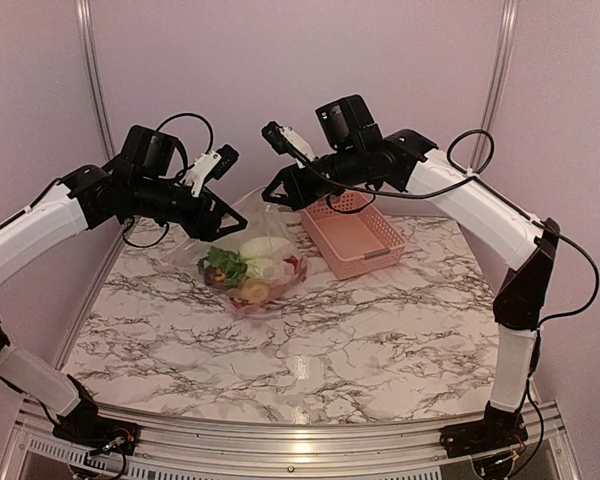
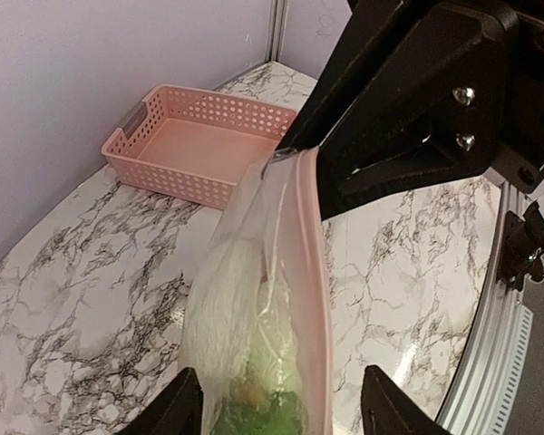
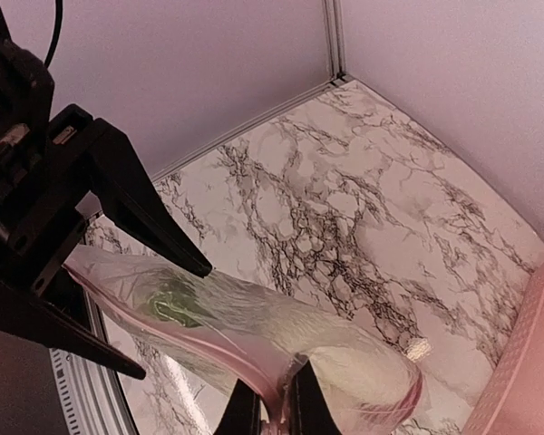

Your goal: Open the zip-top bag and remove the fake food

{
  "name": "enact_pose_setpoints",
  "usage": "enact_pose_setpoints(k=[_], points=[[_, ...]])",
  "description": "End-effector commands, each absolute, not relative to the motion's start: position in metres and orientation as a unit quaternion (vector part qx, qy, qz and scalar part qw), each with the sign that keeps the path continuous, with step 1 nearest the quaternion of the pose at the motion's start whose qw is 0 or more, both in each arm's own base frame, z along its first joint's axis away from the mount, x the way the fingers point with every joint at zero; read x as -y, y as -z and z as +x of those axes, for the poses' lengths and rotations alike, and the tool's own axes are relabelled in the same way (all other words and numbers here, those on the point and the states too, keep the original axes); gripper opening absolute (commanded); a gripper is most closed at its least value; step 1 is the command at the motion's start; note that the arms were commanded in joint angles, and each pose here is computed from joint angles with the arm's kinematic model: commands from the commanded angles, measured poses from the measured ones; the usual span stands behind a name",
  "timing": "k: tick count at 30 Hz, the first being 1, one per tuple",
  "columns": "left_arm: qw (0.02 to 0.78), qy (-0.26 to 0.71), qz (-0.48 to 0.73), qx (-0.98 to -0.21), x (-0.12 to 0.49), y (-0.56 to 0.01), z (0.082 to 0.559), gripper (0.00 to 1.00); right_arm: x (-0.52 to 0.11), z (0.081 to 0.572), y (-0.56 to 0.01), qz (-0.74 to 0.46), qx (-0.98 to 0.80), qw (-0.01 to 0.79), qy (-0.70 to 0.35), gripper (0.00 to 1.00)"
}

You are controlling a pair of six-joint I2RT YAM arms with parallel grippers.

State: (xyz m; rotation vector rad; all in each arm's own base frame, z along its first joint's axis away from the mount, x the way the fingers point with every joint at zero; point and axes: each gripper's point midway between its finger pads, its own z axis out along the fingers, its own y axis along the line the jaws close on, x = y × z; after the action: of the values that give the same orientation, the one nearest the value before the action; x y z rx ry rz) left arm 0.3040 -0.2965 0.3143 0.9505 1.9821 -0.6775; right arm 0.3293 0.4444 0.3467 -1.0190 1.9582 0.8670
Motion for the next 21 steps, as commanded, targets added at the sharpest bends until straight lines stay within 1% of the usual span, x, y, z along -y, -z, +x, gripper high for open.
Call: enact_pose_setpoints(k=[1,2,3,4,7,9,10,12,15,21], points=[[0.409,0.210,0.396,-0.795,0.282,-0.297,0.309,0.48,-0.442,0.318,-0.355,-0.408,-0.762,0.364,-0.346,0.00],[0.410,0.209,0.407,-0.789,0.282,-0.296,0.306,0.41,-0.440,0.315,-0.351,-0.414,-0.764,0.357,-0.342,0.00],[0.411,0.213,0.421,-0.780,0.282,-0.295,0.301,0.33,-0.437,0.311,-0.348,-0.420,-0.765,0.349,-0.340,0.03],[0.413,0.217,0.434,-0.770,0.283,-0.294,0.296,0.28,-0.434,0.306,-0.350,-0.429,-0.761,0.345,-0.344,0.09],[0.403,0.225,0.459,-0.759,0.283,-0.285,0.286,0.08,-0.429,0.289,-0.365,-0.452,-0.735,0.350,-0.365,0.39],[0.390,0.246,0.466,-0.755,0.286,-0.281,0.282,0.00,-0.422,0.284,-0.372,-0.461,-0.721,0.367,-0.365,0.54],[0.387,0.260,0.468,-0.751,0.288,-0.281,0.279,0.00,-0.418,0.281,-0.363,-0.465,-0.721,0.365,-0.362,0.60],[0.386,0.285,0.467,-0.743,0.291,-0.283,0.275,0.00,-0.410,0.276,-0.361,-0.467,-0.712,0.383,-0.359,0.65],[0.394,0.318,0.458,-0.731,0.292,-0.292,0.274,0.00,-0.396,0.268,-0.353,-0.470,-0.694,0.410,-0.359,0.68],[0.387,0.381,0.440,-0.715,0.289,-0.304,0.276,0.00,-0.379,0.248,-0.339,-0.488,-0.646,0.458,-0.368,0.69]])
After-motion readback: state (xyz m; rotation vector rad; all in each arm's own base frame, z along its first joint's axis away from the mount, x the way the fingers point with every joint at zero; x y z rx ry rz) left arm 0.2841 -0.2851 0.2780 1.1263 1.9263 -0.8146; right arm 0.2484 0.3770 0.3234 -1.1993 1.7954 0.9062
